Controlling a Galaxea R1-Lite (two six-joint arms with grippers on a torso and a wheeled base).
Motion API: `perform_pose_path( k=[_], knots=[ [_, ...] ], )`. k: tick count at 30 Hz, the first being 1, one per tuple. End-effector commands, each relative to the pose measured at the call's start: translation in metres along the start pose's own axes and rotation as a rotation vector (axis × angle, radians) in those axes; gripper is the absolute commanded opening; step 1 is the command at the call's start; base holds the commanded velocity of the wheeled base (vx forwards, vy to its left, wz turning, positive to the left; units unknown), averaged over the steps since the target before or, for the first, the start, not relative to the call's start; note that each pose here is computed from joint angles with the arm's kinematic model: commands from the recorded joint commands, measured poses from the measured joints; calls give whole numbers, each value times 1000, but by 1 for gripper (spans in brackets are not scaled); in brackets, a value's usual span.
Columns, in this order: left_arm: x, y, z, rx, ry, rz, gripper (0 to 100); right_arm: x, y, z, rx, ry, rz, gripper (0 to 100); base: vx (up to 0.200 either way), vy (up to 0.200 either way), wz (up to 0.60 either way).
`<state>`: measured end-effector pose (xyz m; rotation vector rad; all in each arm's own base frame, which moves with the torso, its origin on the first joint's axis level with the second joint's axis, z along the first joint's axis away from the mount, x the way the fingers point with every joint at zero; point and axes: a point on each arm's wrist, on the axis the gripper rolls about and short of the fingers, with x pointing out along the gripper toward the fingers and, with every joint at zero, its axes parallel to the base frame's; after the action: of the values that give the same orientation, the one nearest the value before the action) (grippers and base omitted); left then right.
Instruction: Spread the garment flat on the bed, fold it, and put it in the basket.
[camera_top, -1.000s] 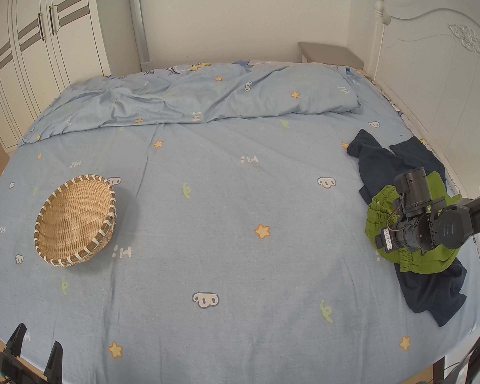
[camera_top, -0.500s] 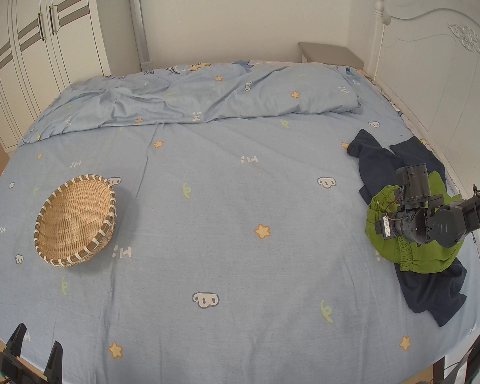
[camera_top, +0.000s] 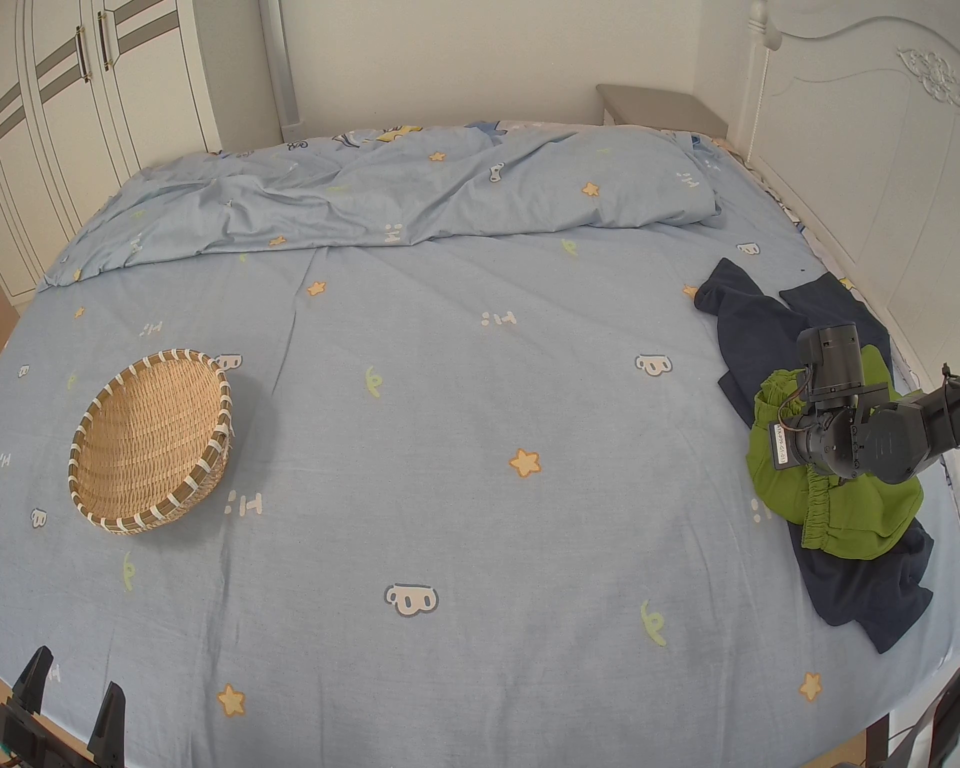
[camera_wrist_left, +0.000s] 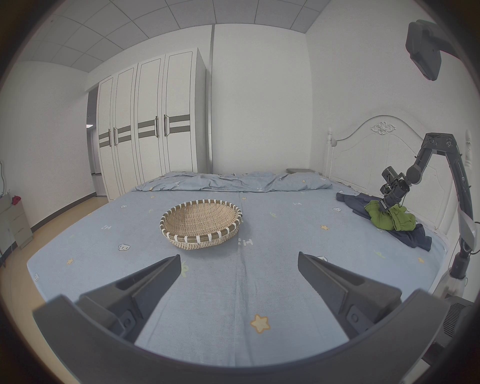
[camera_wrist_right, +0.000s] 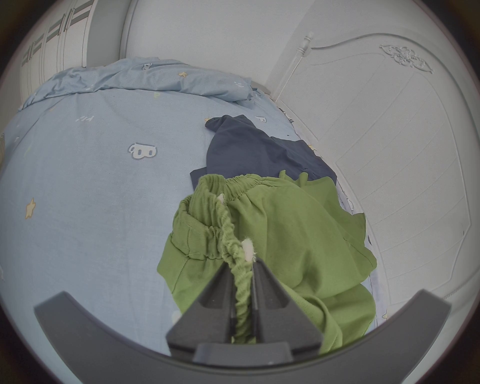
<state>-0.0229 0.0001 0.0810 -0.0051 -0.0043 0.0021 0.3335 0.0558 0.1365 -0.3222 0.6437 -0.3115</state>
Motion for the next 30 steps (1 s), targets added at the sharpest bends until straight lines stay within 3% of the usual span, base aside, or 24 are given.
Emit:
perform_pose_path(
  k=[1,7,12,15,20,21,22,23,30],
  knots=[
    [1,0,-5,-1,10,1,100,-5,2,1,-3,-9,16,0,0,0,0],
    [1,0,-5,1,10,1,100,-16,1,6,-2,-31,51,0,0,0,0],
    [1,0,-5,-1,12,1,100,-50,-25,25,35,-49,202,0,0,0,0],
    [1,0,-5,-1,12,1,100,-75,-44,35,86,-12,284,0,0,0,0],
    [1,0,-5,1,12,1,100,-134,-68,72,239,33,535,0,0,0,0],
    [1,0,-5,1,12,1,100,-134,-68,72,239,33,535,0,0,0,0],
    [1,0,-5,-1,10,1,100,-153,-67,80,274,64,646,0,0,0,0],
    [1,0,-5,1,12,1,100,-163,-61,82,280,79,699,0,0,0,0],
    [1,0,-5,1,12,1,100,-200,-32,77,256,88,832,0,0,0,0]
  ],
)
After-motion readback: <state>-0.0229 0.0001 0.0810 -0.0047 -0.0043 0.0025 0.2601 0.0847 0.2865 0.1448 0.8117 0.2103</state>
